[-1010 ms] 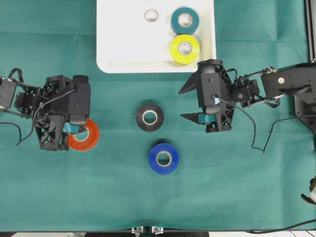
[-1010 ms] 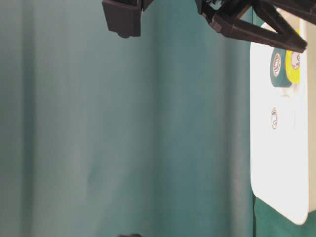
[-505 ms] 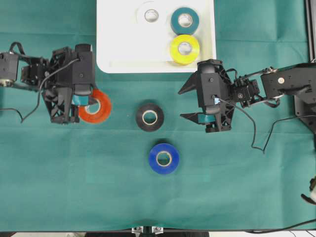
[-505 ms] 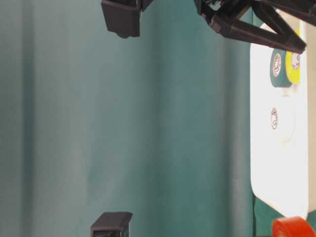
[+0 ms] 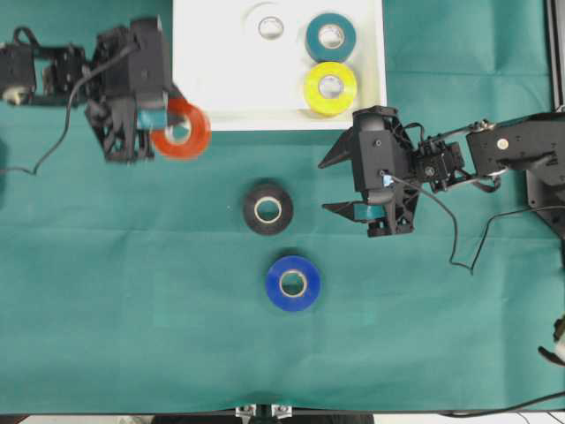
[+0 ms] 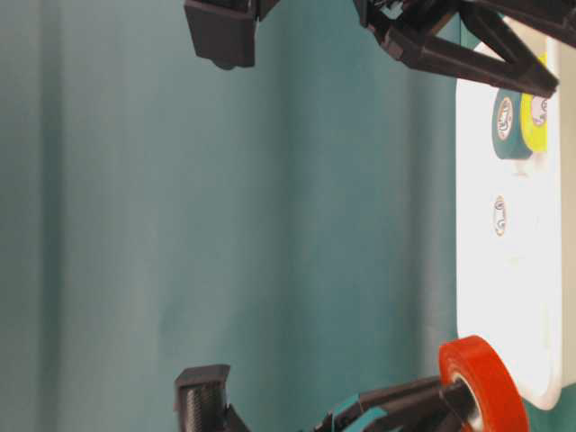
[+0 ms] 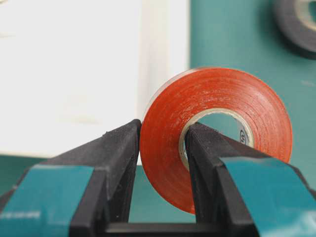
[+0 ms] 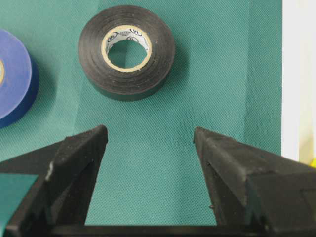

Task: Put the tape alternately from left to right into the white case.
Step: 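Lift the red roll with the left gripper and carry it into the tray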

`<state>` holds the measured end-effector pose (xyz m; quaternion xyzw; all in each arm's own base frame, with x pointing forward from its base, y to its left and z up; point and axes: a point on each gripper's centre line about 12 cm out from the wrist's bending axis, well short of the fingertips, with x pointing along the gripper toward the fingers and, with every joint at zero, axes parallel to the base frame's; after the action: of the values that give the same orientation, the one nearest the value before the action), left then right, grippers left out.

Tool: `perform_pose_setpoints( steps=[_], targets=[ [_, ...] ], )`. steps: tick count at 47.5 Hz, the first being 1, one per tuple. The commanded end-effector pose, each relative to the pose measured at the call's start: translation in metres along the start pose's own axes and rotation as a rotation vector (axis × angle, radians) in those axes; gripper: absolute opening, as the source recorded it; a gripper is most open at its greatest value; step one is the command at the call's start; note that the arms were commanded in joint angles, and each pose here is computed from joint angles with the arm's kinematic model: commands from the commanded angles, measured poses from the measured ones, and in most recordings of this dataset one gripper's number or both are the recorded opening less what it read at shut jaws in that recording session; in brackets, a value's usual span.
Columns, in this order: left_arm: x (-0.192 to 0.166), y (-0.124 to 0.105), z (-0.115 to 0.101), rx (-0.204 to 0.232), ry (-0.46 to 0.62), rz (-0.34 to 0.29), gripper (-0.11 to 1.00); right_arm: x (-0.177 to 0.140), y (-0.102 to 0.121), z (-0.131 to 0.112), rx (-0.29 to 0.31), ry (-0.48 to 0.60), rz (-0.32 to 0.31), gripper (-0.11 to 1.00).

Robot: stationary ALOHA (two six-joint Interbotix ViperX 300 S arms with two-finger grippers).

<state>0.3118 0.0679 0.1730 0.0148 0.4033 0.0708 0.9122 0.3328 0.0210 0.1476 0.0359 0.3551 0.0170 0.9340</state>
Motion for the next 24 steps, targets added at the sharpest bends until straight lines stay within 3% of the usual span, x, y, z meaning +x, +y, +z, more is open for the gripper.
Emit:
perform_pose_setpoints(
  steps=[1, 24],
  targets=[
    [0.000, 0.010, 0.008, 0.000, -0.034, 0.025, -0.03, -0.002, 0.002, 0.010, 0.002, -0.033, 0.007, 0.80],
    [0.029, 0.041, 0.022, -0.035, -0.042, 0.081, -0.03, -0.002, 0.002, 0.009, 0.002, -0.031, 0.007, 0.80]
  ],
)
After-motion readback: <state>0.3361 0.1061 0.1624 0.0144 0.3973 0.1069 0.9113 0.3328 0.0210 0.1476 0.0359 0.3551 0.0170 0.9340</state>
